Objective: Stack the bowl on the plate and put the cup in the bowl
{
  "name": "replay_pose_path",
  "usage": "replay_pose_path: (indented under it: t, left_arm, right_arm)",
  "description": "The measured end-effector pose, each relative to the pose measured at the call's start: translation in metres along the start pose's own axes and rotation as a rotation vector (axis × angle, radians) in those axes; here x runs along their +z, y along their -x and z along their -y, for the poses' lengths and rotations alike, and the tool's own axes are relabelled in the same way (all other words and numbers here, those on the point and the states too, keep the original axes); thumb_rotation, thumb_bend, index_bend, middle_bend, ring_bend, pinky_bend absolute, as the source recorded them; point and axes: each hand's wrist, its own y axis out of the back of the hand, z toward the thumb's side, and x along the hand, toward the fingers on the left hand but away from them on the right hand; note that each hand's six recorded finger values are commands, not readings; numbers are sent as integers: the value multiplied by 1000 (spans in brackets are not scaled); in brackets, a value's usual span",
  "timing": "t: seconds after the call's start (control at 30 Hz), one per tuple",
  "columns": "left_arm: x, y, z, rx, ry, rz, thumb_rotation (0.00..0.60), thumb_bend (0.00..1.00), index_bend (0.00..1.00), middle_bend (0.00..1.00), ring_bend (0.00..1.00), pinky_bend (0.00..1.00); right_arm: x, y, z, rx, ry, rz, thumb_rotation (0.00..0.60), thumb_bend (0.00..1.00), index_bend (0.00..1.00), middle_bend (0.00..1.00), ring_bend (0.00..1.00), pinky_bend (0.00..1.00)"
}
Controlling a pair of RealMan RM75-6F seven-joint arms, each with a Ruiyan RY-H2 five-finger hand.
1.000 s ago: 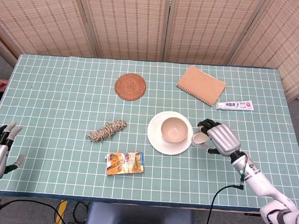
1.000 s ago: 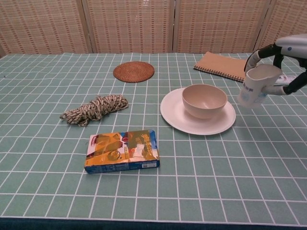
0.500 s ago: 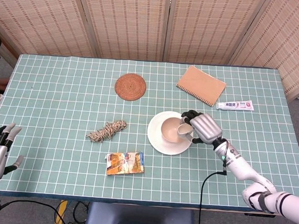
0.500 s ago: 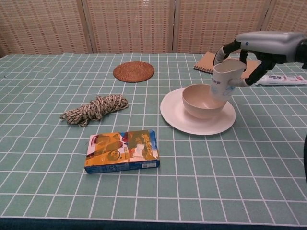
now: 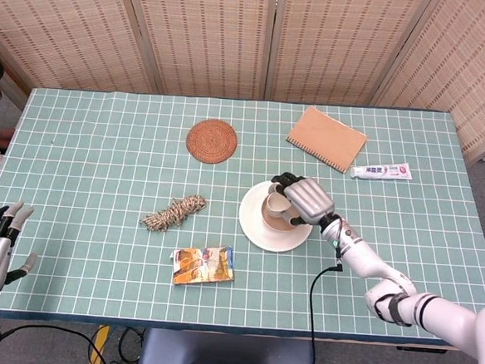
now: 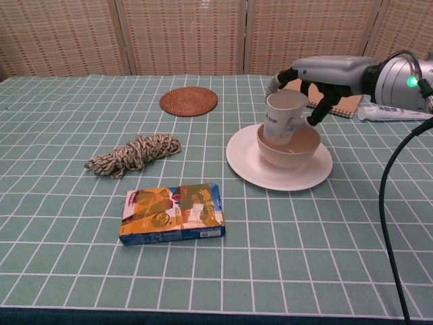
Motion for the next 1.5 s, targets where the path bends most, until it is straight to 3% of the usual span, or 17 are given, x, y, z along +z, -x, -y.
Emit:
replay_pose_path:
  t: [0.23,0.5,0.63,0.83,1.03,1.5]
  left_arm:
    - [-1,1,0,1,1,-2,600,287,121,19,87,32]
    - [0,-1,0,3,1,2,600,287,121,19,87,32]
    - [1,-3,0,3,0,7,600,287,121,19,87,32]
    - [3,-7,1,-2,0,16,600,287,121,19,87,32]
    - [7,-12,3,-10,1,32,600,287,121,19,87,32]
    - [18,-17,6,-22,3,60,600,287,121,19,87,32]
  right_arm:
    - [-1,-1,5,26,-12,5,600,310,1,48,36,220]
    - [-8,-16,-5,-2,-6,16,600,310,0,20,21,201]
    - [-17,-34,-19,-51,1,30,600,310,0,75,20,200]
    - [-38,-79,-36,-124,-3,93,600,344,39,147,51,200]
    - [-62,-130,-39,-164,-24,203,600,354,92,160,64,200]
    - [-93,-257,-9,-249,-7,446,600,359,136,179,84,208]
